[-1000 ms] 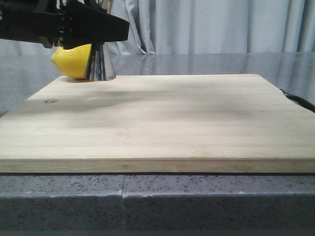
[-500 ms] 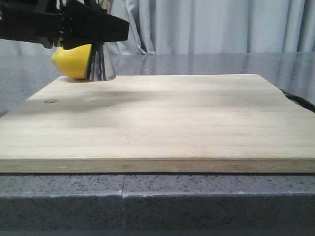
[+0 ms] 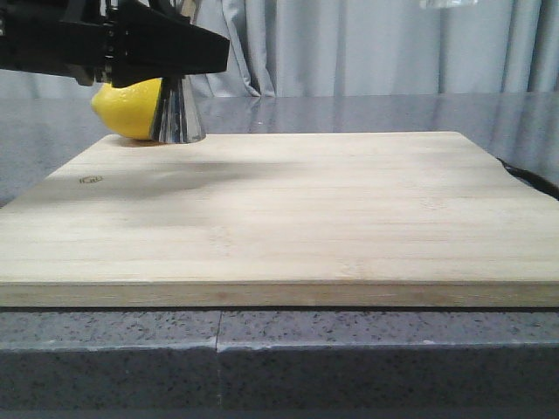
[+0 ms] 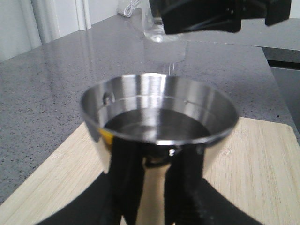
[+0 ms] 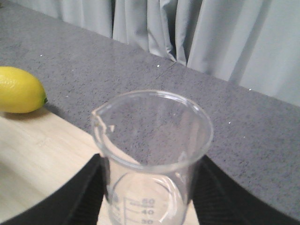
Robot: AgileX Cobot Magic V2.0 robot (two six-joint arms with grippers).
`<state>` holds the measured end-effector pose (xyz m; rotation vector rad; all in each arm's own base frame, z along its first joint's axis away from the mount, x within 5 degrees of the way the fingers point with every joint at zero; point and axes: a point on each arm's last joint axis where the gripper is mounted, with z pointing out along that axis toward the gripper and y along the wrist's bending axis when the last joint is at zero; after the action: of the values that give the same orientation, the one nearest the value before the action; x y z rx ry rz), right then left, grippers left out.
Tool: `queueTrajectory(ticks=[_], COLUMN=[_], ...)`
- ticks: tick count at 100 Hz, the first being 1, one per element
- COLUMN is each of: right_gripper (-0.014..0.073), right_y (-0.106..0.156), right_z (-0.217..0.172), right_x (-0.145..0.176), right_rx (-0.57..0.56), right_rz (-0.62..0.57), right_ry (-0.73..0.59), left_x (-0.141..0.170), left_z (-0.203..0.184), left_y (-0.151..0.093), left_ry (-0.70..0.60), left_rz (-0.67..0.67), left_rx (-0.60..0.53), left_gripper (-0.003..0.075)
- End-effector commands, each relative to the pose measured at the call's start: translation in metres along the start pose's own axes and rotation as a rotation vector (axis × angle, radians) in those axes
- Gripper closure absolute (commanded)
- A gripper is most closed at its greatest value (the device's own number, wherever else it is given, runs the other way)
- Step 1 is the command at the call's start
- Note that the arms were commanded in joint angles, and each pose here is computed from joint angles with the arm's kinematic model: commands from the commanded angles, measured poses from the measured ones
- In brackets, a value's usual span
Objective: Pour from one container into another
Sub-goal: 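Tilt the beaker upright and lower it toward the board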
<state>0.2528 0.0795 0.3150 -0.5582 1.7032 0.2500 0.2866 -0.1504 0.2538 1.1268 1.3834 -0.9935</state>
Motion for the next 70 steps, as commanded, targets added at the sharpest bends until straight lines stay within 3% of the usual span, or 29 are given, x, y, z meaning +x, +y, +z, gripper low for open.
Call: queueTrajectory(ticks=[1,35,70], right_gripper=[0.0305,0.0305,0.0305], right_y=[-0.001,-0.012,-0.023], right_z=[-0.008,0.018,0.041], right_x=[-0.005,0.027,0.058], right_rx=[-0.067,-0.169,-0.206], right_rz=[0.010,-0.042,0.002], right_ry=[-0.092,-0.072,-0.017], left_x=[-0.032,-0.032,-0.032], left_z=[-0.003,-0.003,-0.003], left_y=[-0.007,-0.007,-0.007], left_ry=[-0.155,-0.155,-0.155], left_rz=[0.027,0.027,0.027], left_rx=[0.034,0.034,0.034], left_gripper=[0.0523,0.0523,0.0523])
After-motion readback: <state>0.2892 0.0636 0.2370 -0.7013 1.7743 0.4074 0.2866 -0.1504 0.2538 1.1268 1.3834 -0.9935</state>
